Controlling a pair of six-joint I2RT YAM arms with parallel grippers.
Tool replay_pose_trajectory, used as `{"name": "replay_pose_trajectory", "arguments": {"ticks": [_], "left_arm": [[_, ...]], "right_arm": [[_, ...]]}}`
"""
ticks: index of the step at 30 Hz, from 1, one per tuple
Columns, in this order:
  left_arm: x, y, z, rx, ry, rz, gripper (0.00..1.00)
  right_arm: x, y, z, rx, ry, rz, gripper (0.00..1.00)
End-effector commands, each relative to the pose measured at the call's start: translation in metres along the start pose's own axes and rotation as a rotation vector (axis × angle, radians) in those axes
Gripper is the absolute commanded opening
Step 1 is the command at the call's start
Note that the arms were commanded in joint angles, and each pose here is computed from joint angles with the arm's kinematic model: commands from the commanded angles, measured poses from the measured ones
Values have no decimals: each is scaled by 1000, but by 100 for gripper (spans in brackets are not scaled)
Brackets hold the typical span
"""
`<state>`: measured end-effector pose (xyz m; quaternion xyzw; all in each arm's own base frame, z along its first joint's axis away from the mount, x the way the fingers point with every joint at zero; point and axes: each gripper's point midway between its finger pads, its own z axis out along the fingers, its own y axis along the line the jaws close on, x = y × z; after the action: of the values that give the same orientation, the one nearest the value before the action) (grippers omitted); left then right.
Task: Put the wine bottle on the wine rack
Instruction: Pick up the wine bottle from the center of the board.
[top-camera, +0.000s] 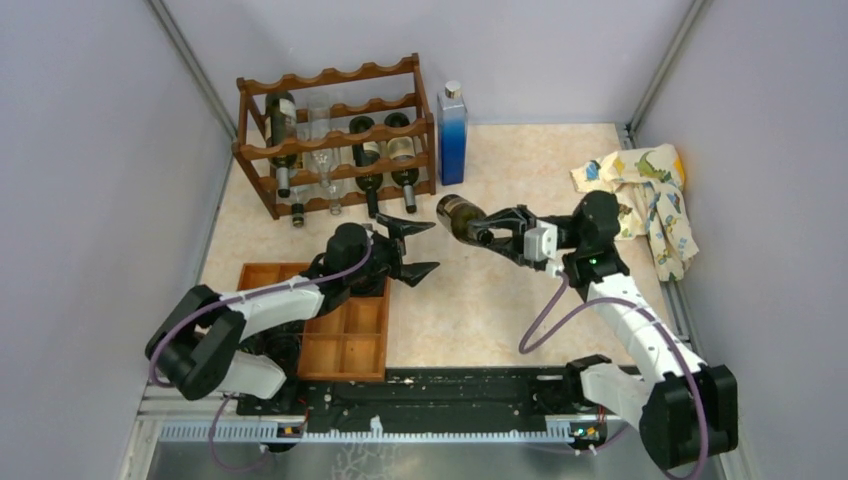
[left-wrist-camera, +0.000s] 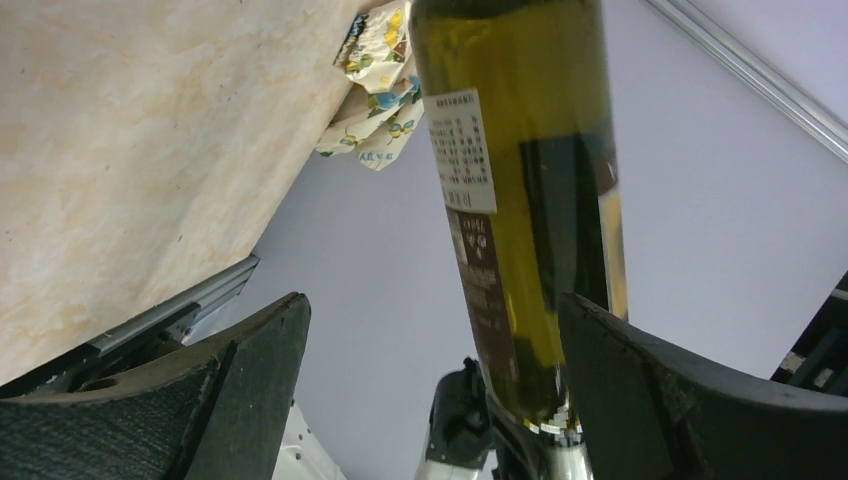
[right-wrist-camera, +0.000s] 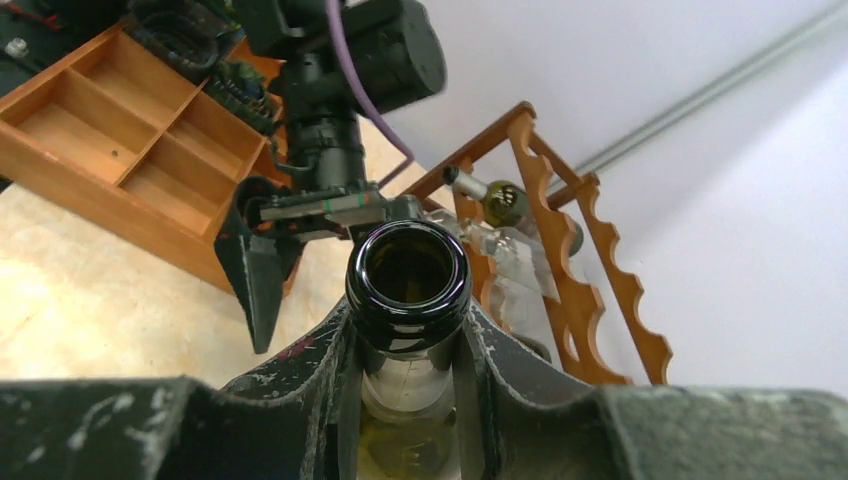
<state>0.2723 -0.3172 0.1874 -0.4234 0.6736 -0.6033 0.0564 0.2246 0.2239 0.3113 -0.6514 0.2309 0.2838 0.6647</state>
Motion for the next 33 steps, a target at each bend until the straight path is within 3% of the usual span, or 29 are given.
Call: {"name": "replay_pose_trajectory", "arguments": {"ticks": [1, 14, 27, 29, 30, 32, 33], "left_arm": [[15, -19, 8, 69, 66, -64, 99], [12, -25, 12, 107, 49, -90, 99], [38, 4, 40, -13, 117, -67, 98], [37, 4, 43, -1, 118, -64, 91], [37, 2, 43, 13, 120, -60, 82], [37, -3, 43, 44, 124, -48, 57], [38, -5, 42, 62, 131, -37, 35]], "right_arm": [[-24, 5, 16, -96, 8, -356, 0], [-25, 47, 31, -179, -57, -350, 0], [-19, 57, 45, -227, -81, -407, 0], [-21, 62, 46, -240, -90, -403, 2], [-21, 65, 47, -247, -92, -399, 3], [-21, 70, 46, -257, -94, -392, 7], [-21, 72, 45, -261, -91, -387, 12]]}}
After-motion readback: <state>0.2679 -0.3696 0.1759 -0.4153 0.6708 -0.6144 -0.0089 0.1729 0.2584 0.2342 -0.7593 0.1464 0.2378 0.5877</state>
